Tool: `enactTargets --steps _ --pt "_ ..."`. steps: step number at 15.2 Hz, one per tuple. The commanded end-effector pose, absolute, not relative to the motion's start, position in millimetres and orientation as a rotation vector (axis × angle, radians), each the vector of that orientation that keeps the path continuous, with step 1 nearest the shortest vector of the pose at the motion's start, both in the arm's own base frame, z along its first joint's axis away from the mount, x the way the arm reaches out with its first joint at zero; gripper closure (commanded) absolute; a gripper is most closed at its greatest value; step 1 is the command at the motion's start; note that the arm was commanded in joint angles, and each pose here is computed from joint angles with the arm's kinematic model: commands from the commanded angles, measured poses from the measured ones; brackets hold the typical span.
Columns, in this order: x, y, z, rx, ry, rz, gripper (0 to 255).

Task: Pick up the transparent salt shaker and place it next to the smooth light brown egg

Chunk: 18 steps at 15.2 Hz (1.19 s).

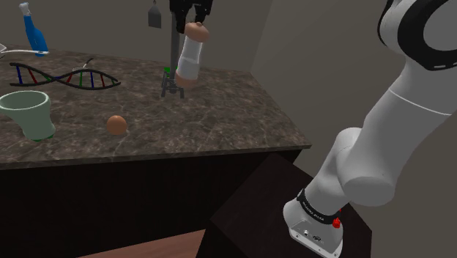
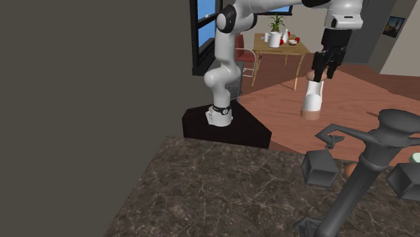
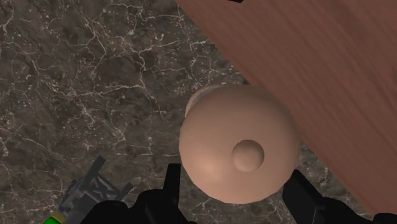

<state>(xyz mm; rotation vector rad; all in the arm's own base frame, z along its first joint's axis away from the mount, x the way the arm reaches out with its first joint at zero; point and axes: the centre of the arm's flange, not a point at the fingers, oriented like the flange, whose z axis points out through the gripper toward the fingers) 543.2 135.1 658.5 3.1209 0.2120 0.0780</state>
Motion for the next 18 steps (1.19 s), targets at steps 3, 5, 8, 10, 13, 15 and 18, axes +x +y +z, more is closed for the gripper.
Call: enactTargets --steps 3,5,8,10,13,15,18 --pt "543 189 658 3.122 0.209 0.079 255" --pt "544 208 658 3.122 0.209 0.079 255" --pt "544 208 642 3.122 0.209 0.079 255" --pt "544 208 632 3.122 0.209 0.079 255" --pt "544 208 616 3.122 0.209 0.079 255" --pt "544 208 605 3.122 0.209 0.079 255" --pt "544 208 589 3.122 0.209 0.079 255"
